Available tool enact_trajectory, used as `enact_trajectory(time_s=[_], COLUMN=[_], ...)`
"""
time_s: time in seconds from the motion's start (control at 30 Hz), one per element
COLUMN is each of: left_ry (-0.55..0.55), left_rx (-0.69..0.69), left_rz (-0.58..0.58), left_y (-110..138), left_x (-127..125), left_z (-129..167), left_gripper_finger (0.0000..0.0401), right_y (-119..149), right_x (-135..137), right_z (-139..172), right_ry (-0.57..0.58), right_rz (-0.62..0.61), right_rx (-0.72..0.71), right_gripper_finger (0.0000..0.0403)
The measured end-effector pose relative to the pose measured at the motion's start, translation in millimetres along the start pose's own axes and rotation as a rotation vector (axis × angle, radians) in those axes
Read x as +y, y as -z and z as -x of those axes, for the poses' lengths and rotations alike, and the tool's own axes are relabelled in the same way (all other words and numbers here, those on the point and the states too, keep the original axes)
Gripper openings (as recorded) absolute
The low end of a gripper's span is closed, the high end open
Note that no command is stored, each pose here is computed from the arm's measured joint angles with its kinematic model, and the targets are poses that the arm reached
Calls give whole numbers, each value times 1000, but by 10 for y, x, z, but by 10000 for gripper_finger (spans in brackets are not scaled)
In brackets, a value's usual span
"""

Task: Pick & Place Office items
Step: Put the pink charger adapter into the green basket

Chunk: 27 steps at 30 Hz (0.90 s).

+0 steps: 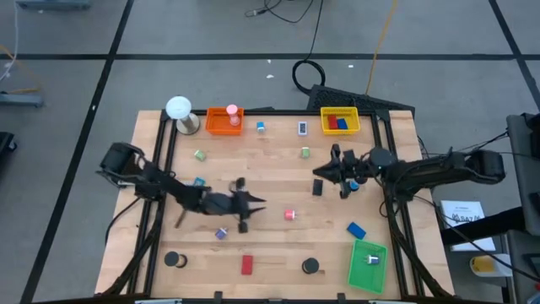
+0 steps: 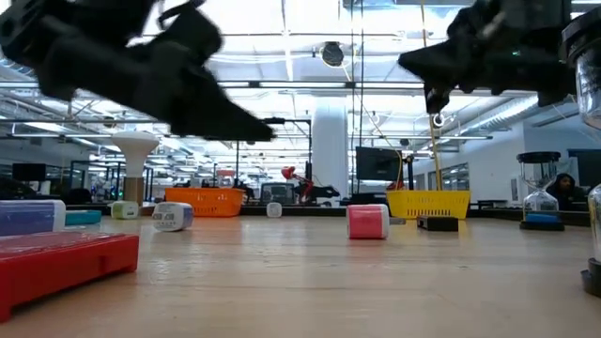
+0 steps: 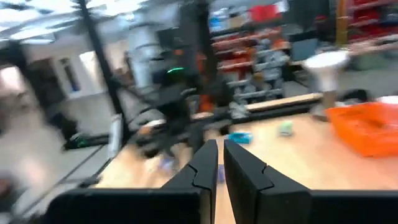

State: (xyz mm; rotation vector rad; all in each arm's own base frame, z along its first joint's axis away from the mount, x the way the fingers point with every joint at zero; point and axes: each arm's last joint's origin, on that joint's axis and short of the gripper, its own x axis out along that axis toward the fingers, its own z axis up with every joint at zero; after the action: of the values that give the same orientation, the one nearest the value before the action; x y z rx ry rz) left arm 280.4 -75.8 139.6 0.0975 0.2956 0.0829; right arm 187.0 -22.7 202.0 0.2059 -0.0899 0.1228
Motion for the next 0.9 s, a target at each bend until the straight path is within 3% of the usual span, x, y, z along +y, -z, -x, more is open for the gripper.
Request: enact_trajectory(time_s=[0.27, 0.37, 0.6, 0.9], left_ry=[-43, -65, -97, -96], left_rx=[-167, -172, -183, -185], left_rz=[77, 84, 95, 94], left_y=[324, 440, 471, 464], left_x=[314, 398, 479, 476], left_z=[540, 659, 696, 690], left_gripper_finger=[47, 35, 18, 3], right_y=[-33, -66, -124, -136], right_x=[183, 185, 246, 404], right_z=[-141, -238, -446, -602], right_ry=[-99, -23, 259, 239], right_rz=[48, 42, 59, 75], right_rx=[-55, -18, 214, 250], right_gripper_finger=[18, 13, 1, 1])
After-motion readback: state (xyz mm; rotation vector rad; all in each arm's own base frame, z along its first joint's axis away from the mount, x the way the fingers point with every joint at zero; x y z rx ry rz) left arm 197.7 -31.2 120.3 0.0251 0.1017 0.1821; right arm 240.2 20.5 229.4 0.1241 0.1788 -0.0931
